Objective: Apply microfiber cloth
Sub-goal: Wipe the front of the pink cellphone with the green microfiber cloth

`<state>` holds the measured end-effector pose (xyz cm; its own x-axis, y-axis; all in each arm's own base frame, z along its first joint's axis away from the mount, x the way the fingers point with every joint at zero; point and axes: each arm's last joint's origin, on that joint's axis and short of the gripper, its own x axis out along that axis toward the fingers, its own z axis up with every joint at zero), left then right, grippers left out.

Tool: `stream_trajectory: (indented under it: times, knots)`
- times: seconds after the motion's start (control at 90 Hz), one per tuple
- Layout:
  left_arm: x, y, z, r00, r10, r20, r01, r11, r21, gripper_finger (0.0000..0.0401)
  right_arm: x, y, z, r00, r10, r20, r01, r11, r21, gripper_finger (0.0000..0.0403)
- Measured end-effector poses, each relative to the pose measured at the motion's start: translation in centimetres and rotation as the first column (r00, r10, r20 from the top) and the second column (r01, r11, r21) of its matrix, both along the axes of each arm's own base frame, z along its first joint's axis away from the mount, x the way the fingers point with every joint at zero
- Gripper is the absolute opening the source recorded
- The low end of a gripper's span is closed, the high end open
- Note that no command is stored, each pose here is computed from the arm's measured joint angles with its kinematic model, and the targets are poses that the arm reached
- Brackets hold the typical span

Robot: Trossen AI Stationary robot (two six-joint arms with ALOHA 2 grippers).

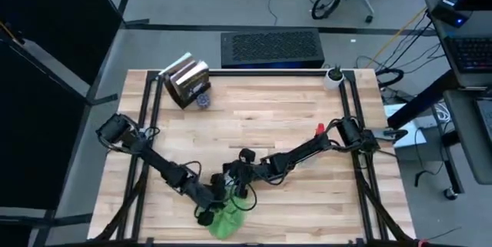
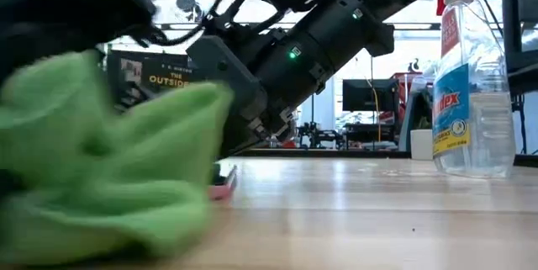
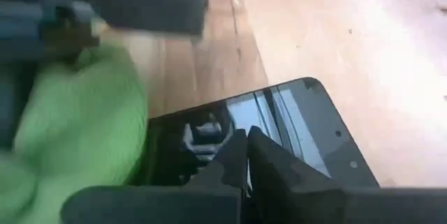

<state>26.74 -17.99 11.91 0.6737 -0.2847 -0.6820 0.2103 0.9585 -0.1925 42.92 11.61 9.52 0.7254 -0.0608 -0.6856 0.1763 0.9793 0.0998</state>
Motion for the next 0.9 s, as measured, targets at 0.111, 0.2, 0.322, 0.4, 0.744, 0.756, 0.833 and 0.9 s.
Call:
stream_trajectory:
  times: [0.111,0.2,0.322,0.4,0.744,0.756,0.833,0.9]
  knots:
    - [0.4,0.9,1.7,0.993,0.077,0.094,-0.084,0.994,0.069,0.0001,0.0,0.0,0.0,1.0,0.006,0.002,-0.006,1.0,-0.005,0.0]
    - [0.6,1.6,1.4,0.993,0.076,0.085,-0.086,0.99,0.112,0.0001,0.0,0.0,0.0,1.0,0.009,0.007,-0.009,1.0,-0.007,0.0]
    - [1.6,2.8,0.6,0.989,0.116,0.089,-0.128,0.981,0.147,0.0001,0.0,0.0,0.0,1.0,0.011,0.007,-0.011,1.0,-0.006,0.0]
    - [2.1,3.5,-0.4,0.988,0.141,0.069,-0.15,0.974,0.168,0.0001,0.0,0.0,0.0,1.0,0.011,0.007,-0.011,1.0,-0.006,0.0]
    - [2.3,2.4,-2.0,0.99,0.124,0.07,-0.132,0.984,0.12,0.0001,0.0,0.0,0.0,1.0,0.022,0.001,-0.022,1.0,-0.01,0.0]
    - [2.3,2.3,-2.0,0.99,0.123,0.07,-0.131,0.985,0.116,0.0001,0.0,0.0,0.0,1.0,0.023,0.0,-0.023,1.0,-0.011,0.0]
    - [1.8,1.5,-1.9,0.992,0.11,0.066,-0.116,0.989,0.092,0.0001,0.0,0.1,0.0,0.999,0.032,0.005,-0.032,0.999,-0.009,0.0]
    - [1.4,0.7,-1.9,0.995,0.083,0.052,-0.086,0.994,0.066,0.0001,0.1,0.1,0.1,0.999,0.042,0.008,-0.042,0.999,-0.01,0.0]
